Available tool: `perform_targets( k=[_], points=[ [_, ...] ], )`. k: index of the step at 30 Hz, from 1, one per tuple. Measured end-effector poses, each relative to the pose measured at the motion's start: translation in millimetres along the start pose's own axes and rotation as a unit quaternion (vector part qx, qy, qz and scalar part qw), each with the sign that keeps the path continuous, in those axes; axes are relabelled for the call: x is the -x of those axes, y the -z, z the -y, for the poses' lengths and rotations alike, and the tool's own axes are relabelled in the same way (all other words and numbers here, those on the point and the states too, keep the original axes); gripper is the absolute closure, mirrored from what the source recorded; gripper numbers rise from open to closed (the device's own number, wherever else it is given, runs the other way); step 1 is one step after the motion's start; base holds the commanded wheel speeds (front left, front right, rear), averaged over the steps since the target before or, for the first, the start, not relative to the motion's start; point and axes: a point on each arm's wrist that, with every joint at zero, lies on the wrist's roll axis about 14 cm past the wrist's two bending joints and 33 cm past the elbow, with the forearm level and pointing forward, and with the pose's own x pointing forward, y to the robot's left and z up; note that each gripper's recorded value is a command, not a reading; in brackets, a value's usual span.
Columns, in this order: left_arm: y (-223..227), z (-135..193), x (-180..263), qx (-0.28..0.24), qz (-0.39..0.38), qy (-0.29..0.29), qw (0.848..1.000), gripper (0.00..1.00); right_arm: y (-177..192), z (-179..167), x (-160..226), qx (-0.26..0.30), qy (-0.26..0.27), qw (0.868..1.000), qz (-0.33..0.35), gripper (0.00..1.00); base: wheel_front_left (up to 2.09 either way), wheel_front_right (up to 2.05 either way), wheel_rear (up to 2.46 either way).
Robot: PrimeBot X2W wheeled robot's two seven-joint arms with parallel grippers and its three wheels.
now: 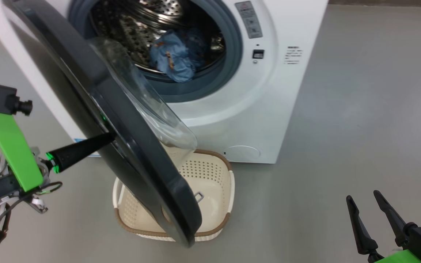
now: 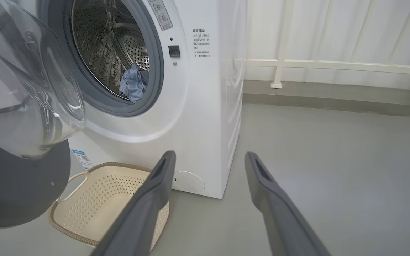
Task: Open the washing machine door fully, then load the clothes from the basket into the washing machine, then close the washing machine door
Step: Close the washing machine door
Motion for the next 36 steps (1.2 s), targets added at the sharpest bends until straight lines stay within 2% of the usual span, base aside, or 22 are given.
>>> perform_targets(
  k=[13,30,31,33,36],
  points=[
    [-7,12,-43,-0.004,-0.006,0.039,0.999,1.00,2,23,18,-0.005,0.049,0.999,-0.001,0.00,0.00,0.00,0.00],
    [-5,-3,-29,0.017,0.031,0.016,0.999,1.00,-1,19,11,-0.005,0.040,0.999,0.003,0.00,0.00,0.00,0.00],
    [0,-7,-26,0.025,0.035,0.010,0.999,0.99,-1,18,11,-0.005,0.039,0.999,0.004,0.00,0.00,0.00,0.00],
    [4,-12,-23,0.033,0.038,0.004,0.999,0.83,-2,18,11,-0.005,0.038,0.999,0.005,0.00,0.00,0.00,0.00],
    [8,-22,-17,0.046,0.050,-0.010,0.998,0.74,-2,18,11,-0.004,0.039,0.999,0.006,0.00,0.00,0.00,0.00]
  ],
)
